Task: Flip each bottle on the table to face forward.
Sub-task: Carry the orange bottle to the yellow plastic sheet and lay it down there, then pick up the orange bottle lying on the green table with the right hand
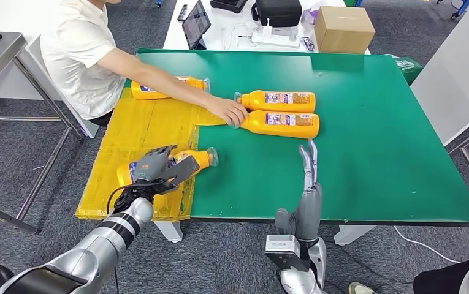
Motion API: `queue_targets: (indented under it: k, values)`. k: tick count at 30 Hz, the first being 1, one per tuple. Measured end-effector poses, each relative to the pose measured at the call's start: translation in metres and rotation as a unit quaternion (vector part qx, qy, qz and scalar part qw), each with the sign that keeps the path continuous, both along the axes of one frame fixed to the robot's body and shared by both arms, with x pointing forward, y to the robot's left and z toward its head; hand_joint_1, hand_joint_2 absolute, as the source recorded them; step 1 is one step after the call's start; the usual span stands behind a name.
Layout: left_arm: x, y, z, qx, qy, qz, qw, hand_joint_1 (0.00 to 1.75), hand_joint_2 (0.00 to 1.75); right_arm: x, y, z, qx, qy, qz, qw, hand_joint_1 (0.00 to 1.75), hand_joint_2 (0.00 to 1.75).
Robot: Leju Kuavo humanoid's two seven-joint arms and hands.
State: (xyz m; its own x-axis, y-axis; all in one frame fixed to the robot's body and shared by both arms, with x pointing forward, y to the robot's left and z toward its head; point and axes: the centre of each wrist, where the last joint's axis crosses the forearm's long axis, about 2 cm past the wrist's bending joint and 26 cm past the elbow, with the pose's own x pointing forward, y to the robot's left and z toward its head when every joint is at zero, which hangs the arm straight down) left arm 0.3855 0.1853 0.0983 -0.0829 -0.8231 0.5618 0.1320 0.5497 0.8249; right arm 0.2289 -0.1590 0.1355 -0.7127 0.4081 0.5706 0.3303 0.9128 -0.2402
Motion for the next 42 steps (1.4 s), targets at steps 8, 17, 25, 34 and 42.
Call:
queue_targets:
  k: [8,17,25,34,42]
  values:
    - [-0.013,-0.018,-0.008,-0.035,0.015,-0.083,0.996,0.0,1.75,-0.001,-0.003,-0.01,-0.006,0.018,0.002,1.0,0.0,0.0]
    - [-0.046,-0.038,-0.011,-0.062,-0.078,-0.117,0.988,0.0,1.75,-0.002,-0.006,-0.02,-0.021,0.033,-0.001,0.999,0.0,0.0]
    - [-0.086,-0.048,0.014,-0.13,-0.313,-0.055,0.939,0.0,1.75,-0.006,-0.011,-0.027,-0.049,0.039,-0.016,0.998,0.0,0.0]
    - [-0.113,-0.052,0.029,-0.221,-0.355,-0.018,0.908,0.0,1.75,-0.009,-0.019,-0.032,-0.121,0.033,-0.044,0.991,0.0,0.44]
    - [-0.148,-0.065,0.022,-0.414,-0.23,-0.011,0.88,0.0,1.75,-0.011,-0.082,-0.054,-0.351,0.044,-0.133,0.926,0.0,1.75]
